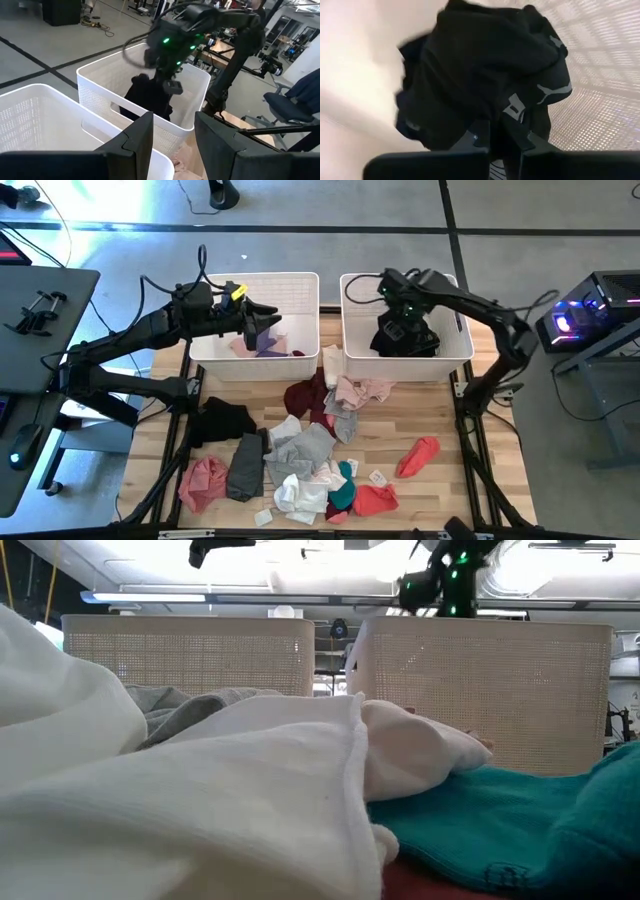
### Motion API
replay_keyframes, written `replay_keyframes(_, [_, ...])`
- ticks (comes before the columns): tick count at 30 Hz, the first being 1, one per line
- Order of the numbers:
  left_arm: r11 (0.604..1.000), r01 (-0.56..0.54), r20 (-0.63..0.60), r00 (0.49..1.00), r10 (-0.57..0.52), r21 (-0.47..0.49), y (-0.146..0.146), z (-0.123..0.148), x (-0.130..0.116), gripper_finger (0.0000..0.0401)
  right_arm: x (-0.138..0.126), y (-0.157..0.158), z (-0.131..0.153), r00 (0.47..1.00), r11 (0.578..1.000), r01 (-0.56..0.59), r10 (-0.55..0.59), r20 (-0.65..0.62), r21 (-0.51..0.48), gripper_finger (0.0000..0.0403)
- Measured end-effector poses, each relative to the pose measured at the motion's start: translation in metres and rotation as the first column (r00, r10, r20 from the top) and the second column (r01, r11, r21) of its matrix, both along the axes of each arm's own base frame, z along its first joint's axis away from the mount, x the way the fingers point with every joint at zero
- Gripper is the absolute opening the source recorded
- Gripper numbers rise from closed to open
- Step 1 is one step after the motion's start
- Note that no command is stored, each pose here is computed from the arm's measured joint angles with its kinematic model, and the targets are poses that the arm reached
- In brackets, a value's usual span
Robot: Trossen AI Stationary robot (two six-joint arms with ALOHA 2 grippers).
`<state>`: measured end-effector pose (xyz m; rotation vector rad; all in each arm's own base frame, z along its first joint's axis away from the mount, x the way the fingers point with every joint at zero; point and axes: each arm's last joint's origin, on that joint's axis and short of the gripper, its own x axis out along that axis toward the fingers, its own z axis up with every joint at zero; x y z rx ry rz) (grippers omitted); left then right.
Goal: Sort clothes
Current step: Put the black underwear into the right white laundry bin, then put the gray underwear into the left white laundry bin
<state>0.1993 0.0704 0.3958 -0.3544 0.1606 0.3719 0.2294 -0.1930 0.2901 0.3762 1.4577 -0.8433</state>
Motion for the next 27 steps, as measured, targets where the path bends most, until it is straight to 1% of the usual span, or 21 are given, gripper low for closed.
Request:
replay_keyframes(2, [1.000, 0.004, 0.000, 1.000, -0.004, 0.001, -0.001, 0.000, 0.000, 0.0131, 0.001, -0.006, -0.011, 0.999, 1.000, -0.010, 0.011, -0.038, 0.029, 0.0020])
replay_keyframes(5, [1.000, 0.008, 0.004, 1.000, -0.008, -0.010, -0.002, 0.000, 0.001, 0.0131, -0.002, -0.015, -0.024, 0.998, 0.999, -0.008, 0.012, -0.064, 0.052, 0.0055])
replay_keyframes(8, [1.000, 0.013, 0.008, 1.000, -0.012, -0.022, -0.004, 0.000, 0.001, 0.0131, -0.008, -0.023, -0.025, 0.999, 0.999, 0.013, -0.011, -0.050, 0.047, 0.0098])
replay_keyframes(10, [1.000, 0.019, 0.006, 1.000, -0.019, -0.017, -0.005, 0.000, 0.002, 0.0131, -0.013, -0.027, -0.020, 1.000, 0.998, 0.023, -0.022, -0.011, 0.064, 0.0126])
replay_keyframes(12, [1.000, 0.020, 0.002, 1.000, -0.020, -0.005, -0.006, 0.000, 0.002, 0.0131, -0.018, -0.028, -0.009, 0.997, 0.996, 0.035, -0.039, 0.061, 0.076, 0.0148])
replay_keyframes(14, [1.000, 0.023, -0.005, 1.000, -0.023, 0.014, -0.006, 0.000, 0.002, 0.0131, -0.024, -0.027, 0.007, 0.988, 0.995, 0.076, -0.083, 0.128, 0.059, 0.0163])
replay_keyframes(17, [0.999, 0.028, -0.015, 1.000, -0.027, 0.042, -0.005, 0.000, 0.002, 0.0131, -0.034, -0.018, 0.033, 0.963, 0.990, 0.138, -0.132, 0.234, -0.008, 0.0170])
replay_keyframes(20, [0.998, 0.039, -0.015, 0.999, -0.038, 0.046, -0.008, 0.000, 0.003, 0.0131, -0.041, 0.002, 0.064, 0.923, 0.984, 0.144, -0.095, 0.373, -0.106, 0.0171])
replay_keyframes(21, [0.996, 0.057, -0.018, 0.998, -0.056, 0.068, -0.011, 0.001, 0.004, 0.0131, -0.044, 0.010, 0.074, 0.907, 0.981, 0.137, -0.068, 0.416, -0.138, 0.0171])
replay_keyframes(23, [0.979, 0.129, -0.039, 0.991, -0.125, 0.157, -0.022, 0.004, 0.006, 0.0131, -0.048, 0.027, 0.092, 0.864, 0.972, 0.129, -0.012, 0.503, -0.198, 0.0171])
replay_keyframes(24, [0.961, 0.176, -0.051, 0.984, -0.169, 0.213, -0.029, 0.007, 0.008, 0.0131, -0.050, 0.036, 0.101, 0.839, 0.967, 0.123, 0.019, 0.543, -0.225, 0.0171])
replay_keyframes(26, [0.910, 0.259, -0.084, 0.966, -0.245, 0.324, -0.045, 0.014, 0.013, 0.0131, -0.055, 0.053, 0.116, 0.786, 0.960, 0.104, 0.081, 0.612, -0.261, 0.0171])
replay_keyframes(27, [0.885, 0.292, -0.110, 0.956, -0.271, 0.363, -0.053, 0.015, 0.014, 0.0131, -0.057, 0.060, 0.122, 0.761, 0.956, 0.090, 0.114, 0.638, -0.279, 0.0171])
